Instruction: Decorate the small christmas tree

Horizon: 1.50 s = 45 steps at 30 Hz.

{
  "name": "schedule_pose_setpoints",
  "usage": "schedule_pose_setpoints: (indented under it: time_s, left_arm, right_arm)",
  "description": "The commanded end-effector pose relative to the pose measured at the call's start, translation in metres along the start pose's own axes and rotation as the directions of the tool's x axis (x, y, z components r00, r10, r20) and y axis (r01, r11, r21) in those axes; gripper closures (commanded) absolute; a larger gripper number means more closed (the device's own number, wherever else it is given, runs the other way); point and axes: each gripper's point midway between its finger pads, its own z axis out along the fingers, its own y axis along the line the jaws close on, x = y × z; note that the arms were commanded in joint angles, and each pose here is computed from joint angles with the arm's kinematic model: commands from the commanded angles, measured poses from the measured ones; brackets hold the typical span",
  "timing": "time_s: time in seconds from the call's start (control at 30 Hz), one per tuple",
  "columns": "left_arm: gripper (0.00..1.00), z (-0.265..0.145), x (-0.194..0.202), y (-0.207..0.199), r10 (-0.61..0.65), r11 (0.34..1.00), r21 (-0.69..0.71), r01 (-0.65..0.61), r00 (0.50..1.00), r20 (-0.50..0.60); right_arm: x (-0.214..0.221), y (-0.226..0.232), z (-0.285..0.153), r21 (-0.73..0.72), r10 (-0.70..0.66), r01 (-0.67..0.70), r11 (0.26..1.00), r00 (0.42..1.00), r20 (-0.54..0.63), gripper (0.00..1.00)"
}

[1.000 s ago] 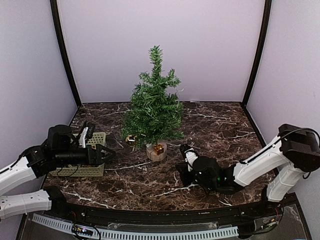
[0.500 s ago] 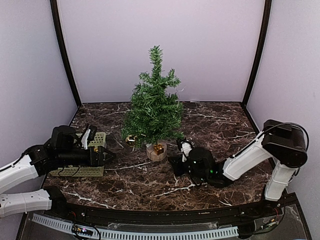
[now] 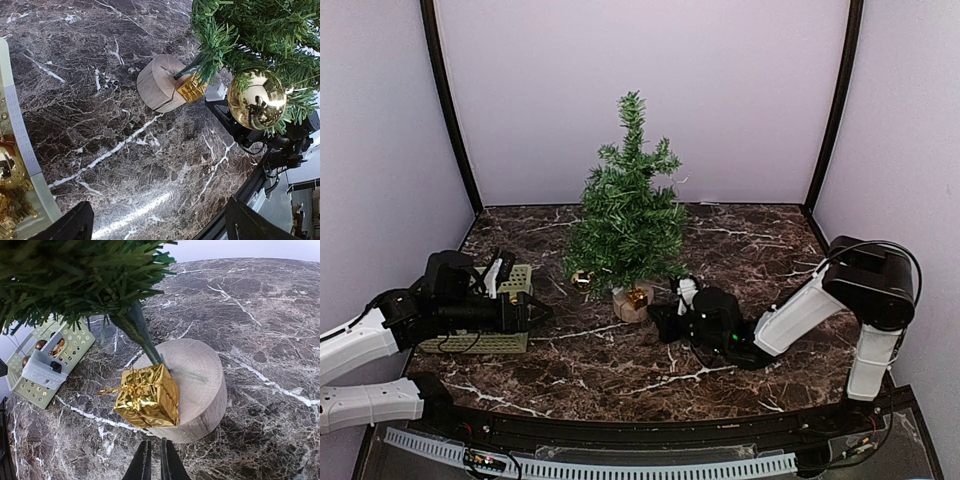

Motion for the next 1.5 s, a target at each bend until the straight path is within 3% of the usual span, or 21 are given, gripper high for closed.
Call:
schedule_pose_setpoints:
  time_s: [0.0, 0.8, 0.97, 1.1, 1.2, 1.27, 1.47]
  left_arm:
    - [0.06, -0.004, -0.012, -0.007, 0.016, 1.000, 0.017, -0.016, 0.999, 0.034]
    - [0.06, -0.014, -0.016, 0.000, 0.010, 0.999, -0.031, -0.008, 0.998, 0.067]
    - [0.05, -0.030, -0.024, 0.011, 0.001, 0.991, -0.130, 0.012, 0.995, 0.101]
    - [0.04, -0.039, -0.026, 0.030, -0.022, 0.970, -0.241, 0.046, 0.994, 0.104]
    - [0.04, -0.039, -0.028, 0.042, -0.046, 0.956, -0.283, 0.073, 0.994, 0.103]
    - [0.05, -0.038, -0.031, 0.052, -0.071, 0.946, -0.308, 0.100, 0.992, 0.105]
    - [0.22, -0.026, -0.029, 0.088, -0.188, 0.917, -0.336, 0.216, 0.976, 0.113]
  right_arm:
    - [-0.016, 0.007, 0.010, -0.036, 0.030, -0.028, 0.999, 0.998, 0.054, 0.92]
    - [-0.023, 0.004, 0.017, -0.026, 0.041, -0.039, 0.999, 0.996, 0.080, 0.92]
    - [-0.026, -0.003, -0.006, -0.012, 0.080, -0.080, 0.997, 0.993, 0.082, 0.81]
    - [-0.029, -0.017, -0.034, 0.032, 0.104, -0.108, 0.994, 0.990, 0.095, 0.57]
    - [-0.034, -0.028, -0.051, 0.088, 0.090, -0.098, 0.991, 0.992, 0.093, 0.48]
    - [-0.037, -0.035, -0.057, 0.120, 0.075, -0.085, 0.989, 0.993, 0.090, 0.44]
    - [-0.051, -0.055, -0.067, 0.164, 0.067, -0.083, 0.983, 0.993, 0.100, 0.40]
